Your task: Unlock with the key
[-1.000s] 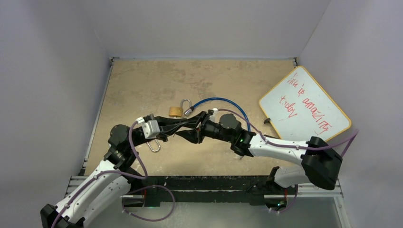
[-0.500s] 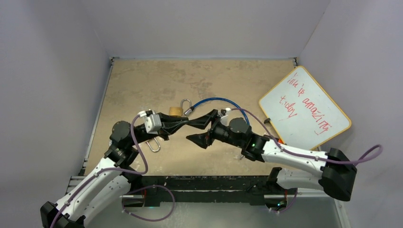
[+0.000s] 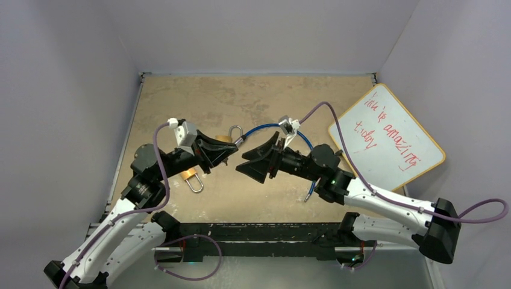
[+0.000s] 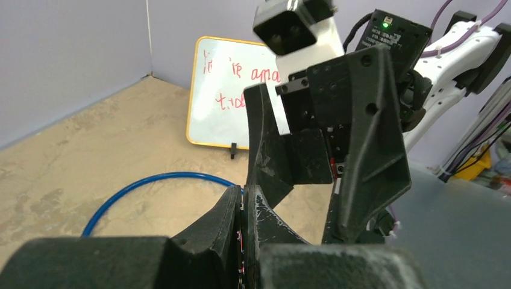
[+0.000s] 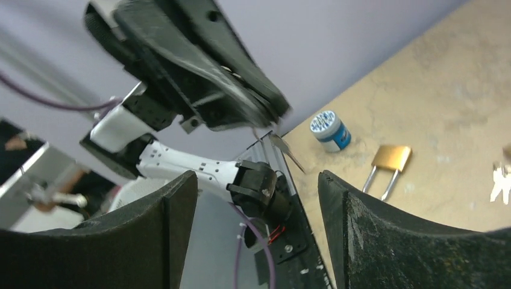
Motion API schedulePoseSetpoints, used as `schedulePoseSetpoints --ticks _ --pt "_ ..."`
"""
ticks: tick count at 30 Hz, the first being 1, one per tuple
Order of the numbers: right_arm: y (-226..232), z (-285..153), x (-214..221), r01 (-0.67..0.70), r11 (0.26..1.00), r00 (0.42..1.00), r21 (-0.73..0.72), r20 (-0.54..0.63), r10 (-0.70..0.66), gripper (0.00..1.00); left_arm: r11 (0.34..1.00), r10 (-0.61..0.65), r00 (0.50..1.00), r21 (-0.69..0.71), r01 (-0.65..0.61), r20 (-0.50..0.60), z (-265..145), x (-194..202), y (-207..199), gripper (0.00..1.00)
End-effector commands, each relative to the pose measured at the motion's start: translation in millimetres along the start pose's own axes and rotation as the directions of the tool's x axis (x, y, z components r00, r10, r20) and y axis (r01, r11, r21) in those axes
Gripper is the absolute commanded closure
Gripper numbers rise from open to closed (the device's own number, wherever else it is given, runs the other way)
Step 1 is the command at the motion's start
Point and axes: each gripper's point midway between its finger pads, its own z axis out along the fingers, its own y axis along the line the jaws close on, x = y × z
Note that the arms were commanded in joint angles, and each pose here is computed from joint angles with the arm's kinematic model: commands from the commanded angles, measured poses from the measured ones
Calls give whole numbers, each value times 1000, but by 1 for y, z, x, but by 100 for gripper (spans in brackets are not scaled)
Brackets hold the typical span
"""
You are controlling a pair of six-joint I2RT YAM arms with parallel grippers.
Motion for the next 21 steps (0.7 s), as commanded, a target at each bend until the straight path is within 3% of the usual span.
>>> schedulePoseSetpoints --ticks 1,8,15,17,21 --pt "52 14 -20 307 919 949 -249 1 -316 26 994 -105 994 -5 105 27 -1 -25 -10 100" --pt "60 36 -20 285 904 953 -318 -3 -302 35 980 -194 981 -34 195 21 2 -31 -9 100" --pt "55 43 -22 270 915 961 -301 19 -277 36 969 -240 970 -49 241 30 4 -32 -7 100" --pt "57 45 -23 264 912 962 -313 22 -271 41 965 -254 967 -54 255 27 5 -31 -5 100" --pt "58 49 -24 242 917 969 -317 22 -247 61 958 -276 961 -64 278 32 7 -30 -2 100"
